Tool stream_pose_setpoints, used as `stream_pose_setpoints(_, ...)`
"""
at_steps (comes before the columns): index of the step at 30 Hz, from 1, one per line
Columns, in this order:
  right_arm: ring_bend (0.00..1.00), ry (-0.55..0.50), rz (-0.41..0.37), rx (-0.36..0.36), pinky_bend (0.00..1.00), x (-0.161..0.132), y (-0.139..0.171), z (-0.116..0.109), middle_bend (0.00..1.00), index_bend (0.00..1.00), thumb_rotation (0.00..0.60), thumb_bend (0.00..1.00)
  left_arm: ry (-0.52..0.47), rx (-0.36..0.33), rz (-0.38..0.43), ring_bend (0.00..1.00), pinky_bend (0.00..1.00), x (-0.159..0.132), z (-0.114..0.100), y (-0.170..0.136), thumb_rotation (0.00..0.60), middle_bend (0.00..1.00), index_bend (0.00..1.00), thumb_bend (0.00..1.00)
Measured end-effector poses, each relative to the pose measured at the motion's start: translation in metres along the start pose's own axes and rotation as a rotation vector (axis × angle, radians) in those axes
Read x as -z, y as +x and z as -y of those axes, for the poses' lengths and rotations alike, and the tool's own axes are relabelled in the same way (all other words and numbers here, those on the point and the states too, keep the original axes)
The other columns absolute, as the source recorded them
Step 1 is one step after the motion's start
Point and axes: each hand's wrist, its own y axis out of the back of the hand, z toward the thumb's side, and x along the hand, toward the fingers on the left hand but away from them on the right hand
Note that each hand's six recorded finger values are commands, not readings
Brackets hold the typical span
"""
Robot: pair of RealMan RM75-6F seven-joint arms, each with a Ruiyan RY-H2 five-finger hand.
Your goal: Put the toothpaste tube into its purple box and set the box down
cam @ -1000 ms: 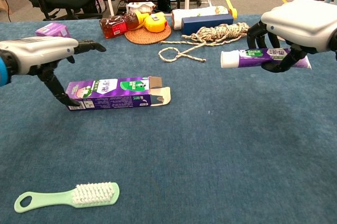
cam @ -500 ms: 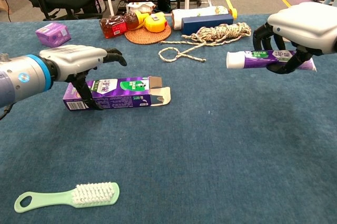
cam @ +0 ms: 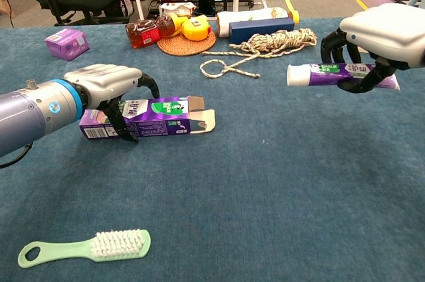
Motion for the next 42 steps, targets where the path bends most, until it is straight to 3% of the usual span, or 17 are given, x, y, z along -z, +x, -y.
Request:
stream_pose_setpoints(3,0.55,0.003,-0.002,0.003,0.64,0.0,0.0,0.0,0.55,0.54,0.6,0.6,0.008,-0.009,-0.001,0.32,0.55,-0.002,-0.002,0.001,0.6,0.35,0.35,0.16)
stream_pose_setpoints(12,0.56,0.02,-0.03,0.027,0.64,-0.008,0.004,-0.008,0.56,0.54,0.6,0.6,0.008,-0.046,0.027,0.33,0.55,0.0,-0.027,-0.006,0.6,0.35,0.36,0.16)
stream_pose_setpoints(20,0.56,0.0,-0.051,0.069,0.65,-0.019,0.008,-0.028,0.56,0.54,0.6,0.6,0.024,-0.068,0.135,0.33,0.55,0.001,-0.062,-0.016,0.6,0.37,0.39,0.16)
stream_pose_setpoints(31,0.56,-0.048,-0.051,0.117,0.65,-0.025,0.019,-0.057,0.56,0.54,0.6,0.6,-0.017,-0.065,0.294,0.33,0.55,-0.029,-0.098,-0.035,0.6,0.37,0.41,0.16)
stream_pose_setpoints(42,0.56,-0.027,-0.058,0.128,0.65,-0.024,0.025,-0.06,0.56,0.54,0.6,0.6,0.013,-0.065,0.274,0.33,0.54,-0.038,-0.105,-0.029,0.6,0.37,0.41,0.16)
